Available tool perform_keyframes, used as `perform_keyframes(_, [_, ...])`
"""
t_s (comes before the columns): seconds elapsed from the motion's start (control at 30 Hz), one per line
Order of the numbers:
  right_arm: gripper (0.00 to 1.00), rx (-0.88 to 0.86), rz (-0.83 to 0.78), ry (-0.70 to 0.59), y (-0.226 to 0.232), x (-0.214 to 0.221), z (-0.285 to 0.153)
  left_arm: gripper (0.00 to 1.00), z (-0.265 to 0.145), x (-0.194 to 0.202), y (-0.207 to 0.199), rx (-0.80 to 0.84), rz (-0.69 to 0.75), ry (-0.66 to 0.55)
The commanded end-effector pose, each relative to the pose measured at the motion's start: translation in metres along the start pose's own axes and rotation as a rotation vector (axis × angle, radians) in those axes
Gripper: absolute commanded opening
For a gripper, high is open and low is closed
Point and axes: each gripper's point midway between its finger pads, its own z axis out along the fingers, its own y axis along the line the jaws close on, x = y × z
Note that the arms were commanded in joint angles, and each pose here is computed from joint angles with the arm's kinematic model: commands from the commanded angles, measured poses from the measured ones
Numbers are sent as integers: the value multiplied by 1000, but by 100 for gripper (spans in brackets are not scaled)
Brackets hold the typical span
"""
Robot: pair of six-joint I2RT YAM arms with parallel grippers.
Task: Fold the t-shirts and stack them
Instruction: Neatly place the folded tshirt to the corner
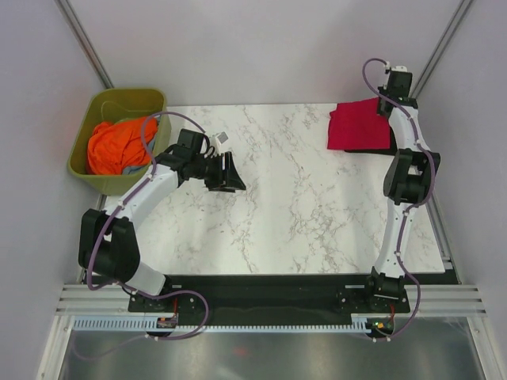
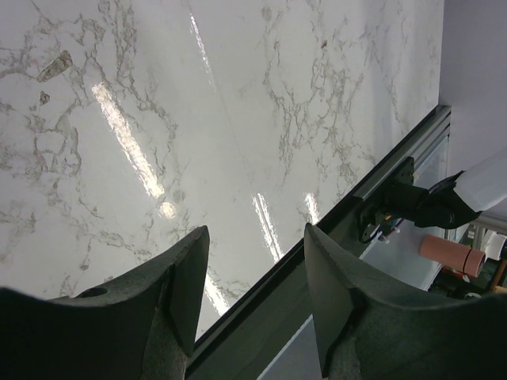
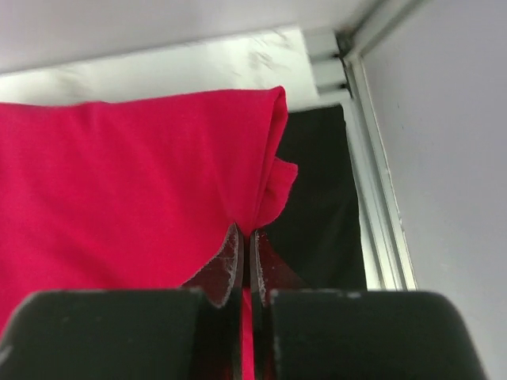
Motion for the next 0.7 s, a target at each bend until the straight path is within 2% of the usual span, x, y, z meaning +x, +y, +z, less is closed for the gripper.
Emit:
perform_keyframes(0.0, [4, 62, 53, -11, -32, 19, 47, 59, 2, 3, 0, 12, 39, 15])
perform_keyframes(0.07, [16, 120, 79, -27, -48, 26, 60, 59, 5, 4, 0, 17, 34, 26])
perform_keyframes(0.1, [29, 136, 87, -20, -51, 34, 67, 60, 6, 5, 2, 14, 29, 30])
perform_keyframes(0.17, [33, 135, 104, -26, -55, 35, 68, 60, 7, 6, 1, 19, 32, 36])
perform_keyframes(0.23, [52, 141, 110, -39, -58, 27, 59, 60, 6, 6, -2, 16, 50, 30])
perform_keyframes(0.4, [66, 123, 202, -119, -61, -15, 6, 60, -3, -3, -4, -31, 95, -30])
perform_keyframes(0.5, [73, 58, 265, -99, -48, -18, -19, 61, -9, -8, -10, -27, 112, -54])
perform_keyframes(0.57, [74, 10, 296, -48, -29, -11, -39, 61, -17, -14, -19, -12, 137, -85])
perform_keyframes(0.63, [76, -50, 321, -2, -9, -2, -58, 61, -31, -27, -36, 11, 162, -142])
perform_keyframes(0.67, [78, -98, 345, 10, 8, -1, -81, 61, -37, -35, -46, 29, 182, -183])
